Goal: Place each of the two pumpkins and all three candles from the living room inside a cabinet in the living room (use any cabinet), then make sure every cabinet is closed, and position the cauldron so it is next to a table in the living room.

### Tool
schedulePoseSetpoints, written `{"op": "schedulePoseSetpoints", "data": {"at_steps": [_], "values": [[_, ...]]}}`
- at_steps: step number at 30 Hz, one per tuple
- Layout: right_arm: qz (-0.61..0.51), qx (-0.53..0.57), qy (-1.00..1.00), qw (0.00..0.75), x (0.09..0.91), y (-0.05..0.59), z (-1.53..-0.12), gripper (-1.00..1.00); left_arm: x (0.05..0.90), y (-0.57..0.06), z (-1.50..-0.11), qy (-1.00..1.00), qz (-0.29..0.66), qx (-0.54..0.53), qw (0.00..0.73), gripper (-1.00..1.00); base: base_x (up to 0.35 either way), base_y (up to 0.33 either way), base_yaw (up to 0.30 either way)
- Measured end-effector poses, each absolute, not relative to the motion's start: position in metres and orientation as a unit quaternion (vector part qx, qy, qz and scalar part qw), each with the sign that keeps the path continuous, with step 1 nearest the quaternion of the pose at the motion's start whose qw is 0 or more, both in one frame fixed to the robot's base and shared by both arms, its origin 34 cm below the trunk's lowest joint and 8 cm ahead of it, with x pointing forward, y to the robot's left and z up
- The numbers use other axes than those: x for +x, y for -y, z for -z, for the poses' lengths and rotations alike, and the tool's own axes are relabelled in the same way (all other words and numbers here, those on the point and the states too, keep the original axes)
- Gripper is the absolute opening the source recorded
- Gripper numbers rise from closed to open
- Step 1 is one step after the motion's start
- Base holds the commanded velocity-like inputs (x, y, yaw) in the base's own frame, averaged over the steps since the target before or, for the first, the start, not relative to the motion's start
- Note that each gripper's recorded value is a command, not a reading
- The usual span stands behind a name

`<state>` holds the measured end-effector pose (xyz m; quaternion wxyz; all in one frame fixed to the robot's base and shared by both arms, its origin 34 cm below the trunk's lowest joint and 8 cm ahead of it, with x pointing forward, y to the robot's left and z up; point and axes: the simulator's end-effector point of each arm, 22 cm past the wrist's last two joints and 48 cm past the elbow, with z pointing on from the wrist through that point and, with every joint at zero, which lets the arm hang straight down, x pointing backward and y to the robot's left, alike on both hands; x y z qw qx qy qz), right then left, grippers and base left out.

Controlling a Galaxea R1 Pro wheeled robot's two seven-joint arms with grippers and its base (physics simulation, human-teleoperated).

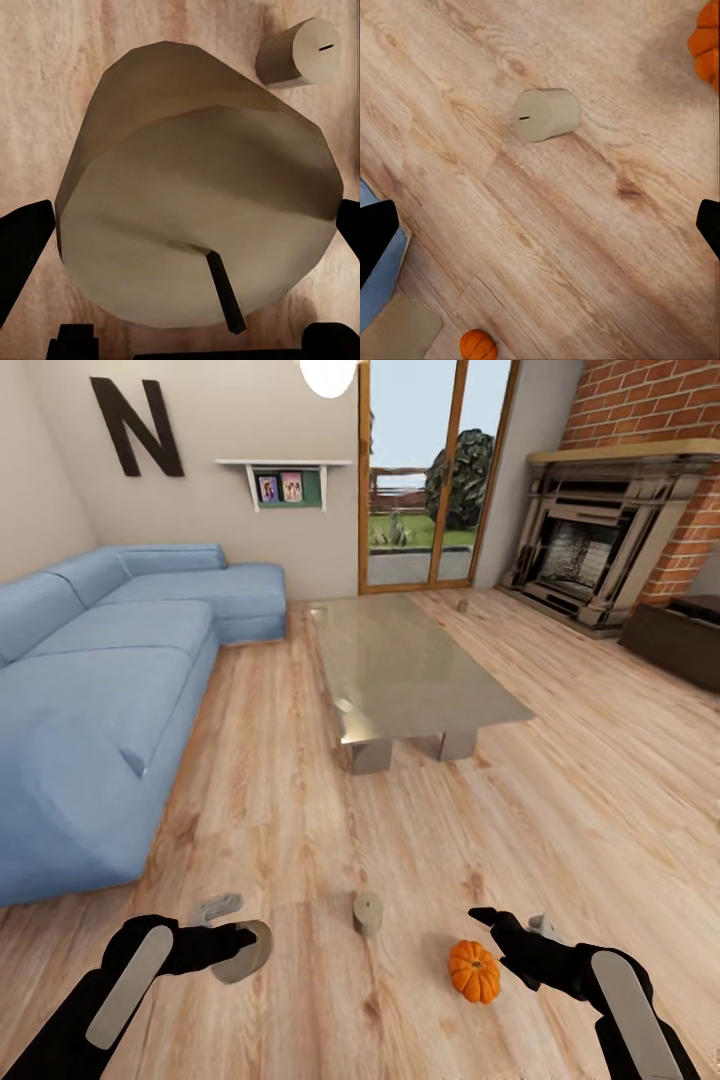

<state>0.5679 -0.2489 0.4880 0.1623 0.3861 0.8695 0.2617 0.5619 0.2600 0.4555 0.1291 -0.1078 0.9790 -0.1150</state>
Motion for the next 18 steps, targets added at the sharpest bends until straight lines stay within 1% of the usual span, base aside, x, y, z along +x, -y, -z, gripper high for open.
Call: {"op": "schedulePoseSetpoints", "data": {"at_steps": [5, 18], "values": [[-0.261, 0.386, -0.870, 0.163, 0.5677, 0.2493, -0.4894, 1.00, 0.5629, -0.2602, -0.4578, -0.979, 0.115, -0.107, 0.132, -1.00, 0.000, 0.080, -0.245], [-0.267, 0.384, -0.867, 0.171, 0.5714, 0.2485, -0.4972, 1.00, 0.5654, -0.2603, -0.4638, -0.978, 0.116, -0.106, 0.138, -1.00, 0.000, 0.005, -0.246]]}}
